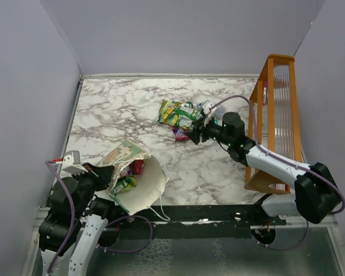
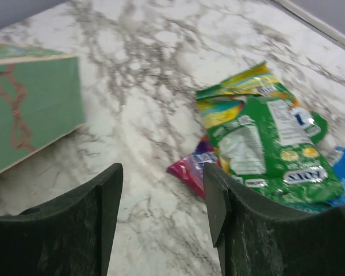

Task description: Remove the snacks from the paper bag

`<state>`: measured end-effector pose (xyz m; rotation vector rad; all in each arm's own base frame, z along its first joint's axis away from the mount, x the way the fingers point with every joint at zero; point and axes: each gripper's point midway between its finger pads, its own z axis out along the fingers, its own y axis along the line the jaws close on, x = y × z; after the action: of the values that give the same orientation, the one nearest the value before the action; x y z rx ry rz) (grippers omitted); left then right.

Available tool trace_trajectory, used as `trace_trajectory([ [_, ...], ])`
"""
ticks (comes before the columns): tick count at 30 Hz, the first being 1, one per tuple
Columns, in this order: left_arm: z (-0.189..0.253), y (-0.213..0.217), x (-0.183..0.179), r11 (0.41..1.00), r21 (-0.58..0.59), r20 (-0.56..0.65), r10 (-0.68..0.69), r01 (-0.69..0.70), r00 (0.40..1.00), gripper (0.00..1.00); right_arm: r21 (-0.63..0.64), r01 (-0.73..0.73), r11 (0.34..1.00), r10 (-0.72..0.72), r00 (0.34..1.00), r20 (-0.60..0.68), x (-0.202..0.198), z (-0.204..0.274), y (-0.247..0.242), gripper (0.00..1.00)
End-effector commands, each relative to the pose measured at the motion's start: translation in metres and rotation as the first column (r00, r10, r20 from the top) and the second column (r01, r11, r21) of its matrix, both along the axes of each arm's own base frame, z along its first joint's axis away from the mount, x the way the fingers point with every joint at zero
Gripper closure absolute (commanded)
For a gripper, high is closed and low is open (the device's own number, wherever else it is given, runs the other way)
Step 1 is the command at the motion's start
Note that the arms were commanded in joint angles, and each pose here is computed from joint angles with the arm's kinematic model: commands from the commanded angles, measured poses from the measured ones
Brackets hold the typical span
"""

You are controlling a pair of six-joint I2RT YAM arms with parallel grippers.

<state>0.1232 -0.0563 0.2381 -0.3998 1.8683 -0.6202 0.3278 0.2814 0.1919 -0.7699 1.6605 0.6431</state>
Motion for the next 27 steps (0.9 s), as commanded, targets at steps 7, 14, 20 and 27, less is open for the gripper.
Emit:
trace_trajectory([
  [7,0.002,0.002,0.001,1.0,0.0,0.011,0.009,-0.009,1.0,1.0,-0.106,-0.708,0.698,0.672,0.597,0.438,-0.169,0.087,0.075,0.35],
  [14,0.005,0.001,0.0,1.0,-0.007,0.014,0.004,-0.004,1.0,1.0,-0.347,-0.769,0.537,0.811,0.356,0.465,-0.25,0.067,0.14,0.31],
  [20,0.009,0.002,-0.002,1.0,-0.005,0.02,0.007,-0.007,1.0,1.0,-0.48,-0.698,0.531,0.832,0.323,0.45,-0.254,0.033,0.183,0.37],
  [27,0.011,0.004,-0.004,1.0,-0.003,0.02,0.016,-0.016,1.0,1.0,-0.583,-0.552,0.596,0.803,0.4,0.442,-0.212,0.002,0.218,0.43],
])
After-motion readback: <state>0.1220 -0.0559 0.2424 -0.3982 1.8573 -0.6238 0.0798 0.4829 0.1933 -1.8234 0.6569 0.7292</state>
